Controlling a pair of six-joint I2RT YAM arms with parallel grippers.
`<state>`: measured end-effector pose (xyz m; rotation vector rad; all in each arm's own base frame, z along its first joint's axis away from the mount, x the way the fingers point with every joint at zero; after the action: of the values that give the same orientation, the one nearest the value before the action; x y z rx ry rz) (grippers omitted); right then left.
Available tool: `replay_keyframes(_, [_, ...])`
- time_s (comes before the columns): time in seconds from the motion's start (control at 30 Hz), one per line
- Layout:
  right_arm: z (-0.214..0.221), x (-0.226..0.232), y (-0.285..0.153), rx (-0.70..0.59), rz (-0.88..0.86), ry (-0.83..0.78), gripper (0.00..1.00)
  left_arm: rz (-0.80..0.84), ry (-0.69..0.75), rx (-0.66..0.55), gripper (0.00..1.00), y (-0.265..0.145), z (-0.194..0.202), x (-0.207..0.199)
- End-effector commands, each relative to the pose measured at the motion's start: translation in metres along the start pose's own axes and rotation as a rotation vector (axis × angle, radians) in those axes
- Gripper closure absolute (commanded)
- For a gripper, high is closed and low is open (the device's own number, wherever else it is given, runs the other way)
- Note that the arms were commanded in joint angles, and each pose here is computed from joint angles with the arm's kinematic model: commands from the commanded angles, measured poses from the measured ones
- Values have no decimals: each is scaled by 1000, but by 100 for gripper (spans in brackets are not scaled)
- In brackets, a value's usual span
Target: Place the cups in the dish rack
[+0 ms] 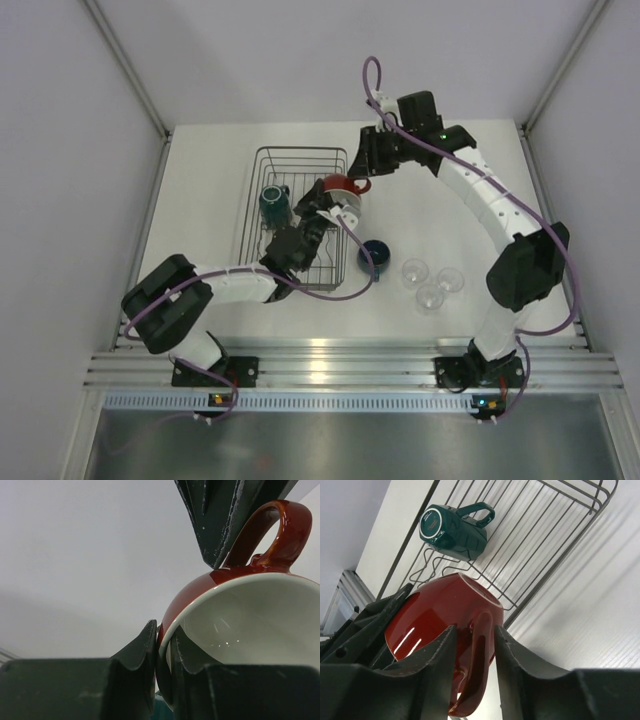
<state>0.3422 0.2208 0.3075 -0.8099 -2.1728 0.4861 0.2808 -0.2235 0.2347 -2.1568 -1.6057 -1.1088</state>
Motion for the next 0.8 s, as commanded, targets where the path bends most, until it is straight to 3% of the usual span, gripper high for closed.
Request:
replay_keyframes(0.0, [-9, 13, -2, -21, -72, -39, 68, -443, -263, -380, 100, -8, -70, 88])
replay_keyframes(0.13, [-3, 13, 2, 14, -106, -40, 85, -450, -257, -382, 100, -9, -70, 89])
replay_keyframes(0.33, [4, 12, 2, 61, -136, -50, 92, -451, -225, -366, 100, -6, -69, 87])
replay_keyframes(0.77, [14, 10, -5, 100, -114, -58, 69, -471, -198, -362, 100, -6, -70, 92])
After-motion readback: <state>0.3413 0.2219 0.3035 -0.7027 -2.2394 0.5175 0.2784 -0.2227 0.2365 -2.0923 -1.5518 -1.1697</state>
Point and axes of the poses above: each gripper's point midway between its finger pads, its own y axis out along the fingers, its own x axis along the line the jaws close on, z = x × y, the point moved 9 cm from there along -y, back along the fingers, and after that the axes turned 4 degrees about y, right-handed, at the moved point
